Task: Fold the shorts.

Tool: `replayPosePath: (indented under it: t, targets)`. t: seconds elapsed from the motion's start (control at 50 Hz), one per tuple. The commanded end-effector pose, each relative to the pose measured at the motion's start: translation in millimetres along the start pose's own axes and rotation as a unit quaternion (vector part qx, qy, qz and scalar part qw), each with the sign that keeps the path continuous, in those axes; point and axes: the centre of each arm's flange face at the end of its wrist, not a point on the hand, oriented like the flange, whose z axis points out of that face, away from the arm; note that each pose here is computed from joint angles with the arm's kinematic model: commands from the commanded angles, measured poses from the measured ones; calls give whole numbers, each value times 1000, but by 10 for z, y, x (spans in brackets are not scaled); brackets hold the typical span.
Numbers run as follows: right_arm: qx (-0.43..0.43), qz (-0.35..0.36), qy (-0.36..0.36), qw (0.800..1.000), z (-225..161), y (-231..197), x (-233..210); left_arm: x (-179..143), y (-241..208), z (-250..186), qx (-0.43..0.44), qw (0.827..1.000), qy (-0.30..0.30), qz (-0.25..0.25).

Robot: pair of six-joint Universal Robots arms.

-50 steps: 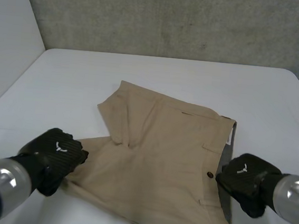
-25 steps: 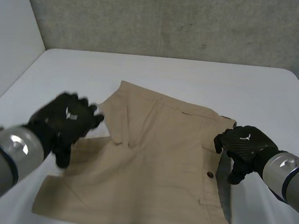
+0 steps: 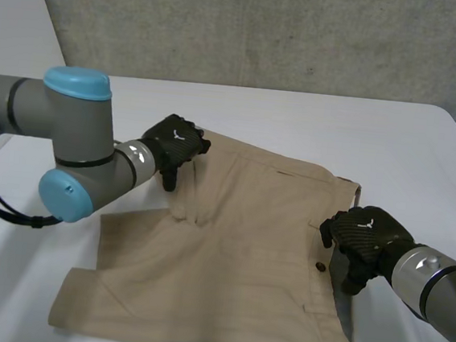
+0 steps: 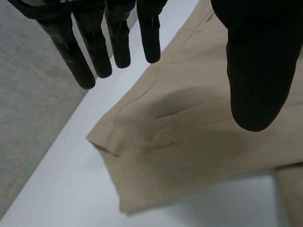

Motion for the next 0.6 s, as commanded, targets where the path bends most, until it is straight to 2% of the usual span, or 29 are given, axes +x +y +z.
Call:
replayPosePath:
  t: [0.02, 0.14, 0.44, 0.6]
  targets:
    - [-2, 0, -1, 1000, 20, 34, -14, -20, 213, 209, -21, 999, 26, -15]
    - [-3, -2, -2, 1000, 20, 50, -23, -116, 401, 305, -49, 998, 30, -30]
    - [-4, -2, 2, 1000, 27, 62, 2, -145, 452, 311, -55, 997, 29, -34]
    - [-3, -3, 1, 1000, 26, 61, -3, -185, 407, 130, -76, 996, 33, -43]
